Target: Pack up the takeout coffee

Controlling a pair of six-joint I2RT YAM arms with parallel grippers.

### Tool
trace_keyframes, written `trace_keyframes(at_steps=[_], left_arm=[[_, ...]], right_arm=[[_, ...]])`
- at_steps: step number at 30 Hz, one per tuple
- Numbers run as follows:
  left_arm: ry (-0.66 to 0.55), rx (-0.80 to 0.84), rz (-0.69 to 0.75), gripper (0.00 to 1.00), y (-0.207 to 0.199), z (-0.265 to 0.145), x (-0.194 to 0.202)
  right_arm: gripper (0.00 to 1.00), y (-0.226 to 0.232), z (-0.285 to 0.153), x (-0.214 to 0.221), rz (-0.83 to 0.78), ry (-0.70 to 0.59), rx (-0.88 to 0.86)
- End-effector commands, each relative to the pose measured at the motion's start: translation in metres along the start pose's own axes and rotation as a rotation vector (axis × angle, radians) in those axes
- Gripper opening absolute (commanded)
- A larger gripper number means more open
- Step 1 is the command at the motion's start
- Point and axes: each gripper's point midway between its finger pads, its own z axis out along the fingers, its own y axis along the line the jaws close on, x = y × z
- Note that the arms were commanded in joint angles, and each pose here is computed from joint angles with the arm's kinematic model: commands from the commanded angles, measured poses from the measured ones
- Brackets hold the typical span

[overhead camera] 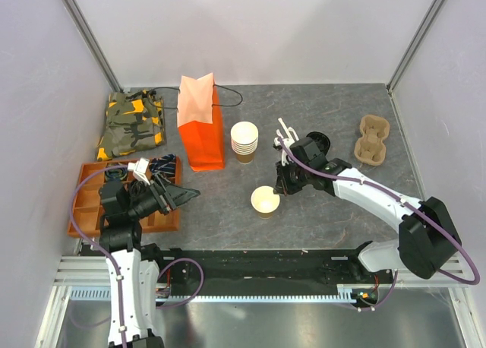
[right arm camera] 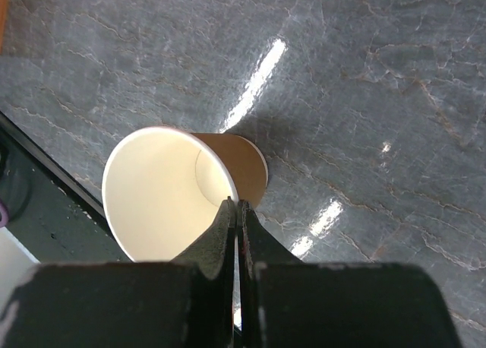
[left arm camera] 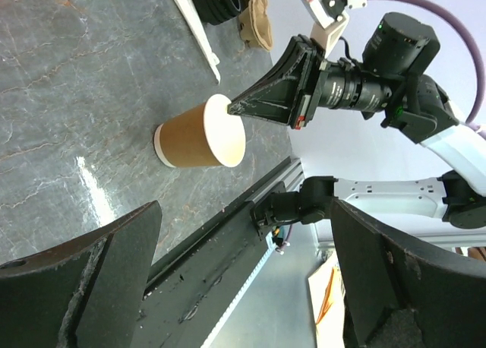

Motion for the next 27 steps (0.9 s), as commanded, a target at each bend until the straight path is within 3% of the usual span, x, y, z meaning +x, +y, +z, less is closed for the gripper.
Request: trace_keyframes(at_steps=[1,9,17,21,23,27], left_arm=[[0.002,0.017,0.009,1.00,-0.006,0.001,-0.006],[0.000,0.018,0.077,1.00,-0.010,0.004,-0.023],[0.023,0.064,0.154,1.00,-0.028,0.002,-0.031],[0.021,0.075,0.195,1.00,-0.029,0.002,-0.031],[0.016,0.074,0.211,1.00,-0.029,0.003,-0.033],[0.009,0.078,0.241,1.00,-0.032,0.005,-0.043]], right_arm=[[0.03,-0.001,0.002,-0.004,-0.027,-0.034,0.008],[0.49,0.003,-0.003,-0.007,-0.030,-0.030,-0.004],[0.90,0.023,-0.045,-0.058,-0.106,-0.117,-0.023],[0.98,0.016,-0.080,-0.123,-0.110,-0.187,-0.085],[0.98,-0.011,-0.087,-0.135,-0.059,-0.174,-0.100],[0.98,-0.069,-0.112,-0.166,-0.139,-0.228,0.028]])
